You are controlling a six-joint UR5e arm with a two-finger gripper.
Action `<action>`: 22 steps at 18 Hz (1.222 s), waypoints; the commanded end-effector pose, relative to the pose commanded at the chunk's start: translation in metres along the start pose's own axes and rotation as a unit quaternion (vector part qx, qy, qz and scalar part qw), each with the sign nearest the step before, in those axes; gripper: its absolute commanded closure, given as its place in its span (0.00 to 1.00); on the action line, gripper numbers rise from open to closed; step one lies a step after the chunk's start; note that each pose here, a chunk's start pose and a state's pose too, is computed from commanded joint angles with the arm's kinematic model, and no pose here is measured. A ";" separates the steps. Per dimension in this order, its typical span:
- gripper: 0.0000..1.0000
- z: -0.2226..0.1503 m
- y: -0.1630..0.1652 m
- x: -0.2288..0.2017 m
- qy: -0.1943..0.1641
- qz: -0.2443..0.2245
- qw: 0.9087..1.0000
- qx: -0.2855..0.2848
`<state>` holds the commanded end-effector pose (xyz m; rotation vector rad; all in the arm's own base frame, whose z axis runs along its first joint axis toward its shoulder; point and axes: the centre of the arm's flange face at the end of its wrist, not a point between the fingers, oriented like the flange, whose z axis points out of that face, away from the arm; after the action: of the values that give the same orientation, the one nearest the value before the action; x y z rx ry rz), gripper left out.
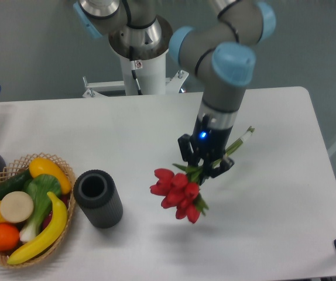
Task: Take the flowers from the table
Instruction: 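Lift the grasped tulip bundle up off the table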
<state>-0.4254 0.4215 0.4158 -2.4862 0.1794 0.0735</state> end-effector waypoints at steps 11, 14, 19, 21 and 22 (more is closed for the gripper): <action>0.70 -0.049 0.007 -0.024 0.021 -0.060 0.986 0.151; 0.70 -0.051 0.010 -0.026 0.019 -0.060 0.986 0.152; 0.70 -0.056 0.011 -0.029 0.017 -0.063 0.985 0.160; 0.70 -0.056 0.012 -0.028 0.017 -0.063 0.985 0.160; 0.70 -0.055 0.012 -0.028 0.018 -0.064 0.985 0.160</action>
<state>-0.4539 0.3817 0.4551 -2.1735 0.0417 -0.0500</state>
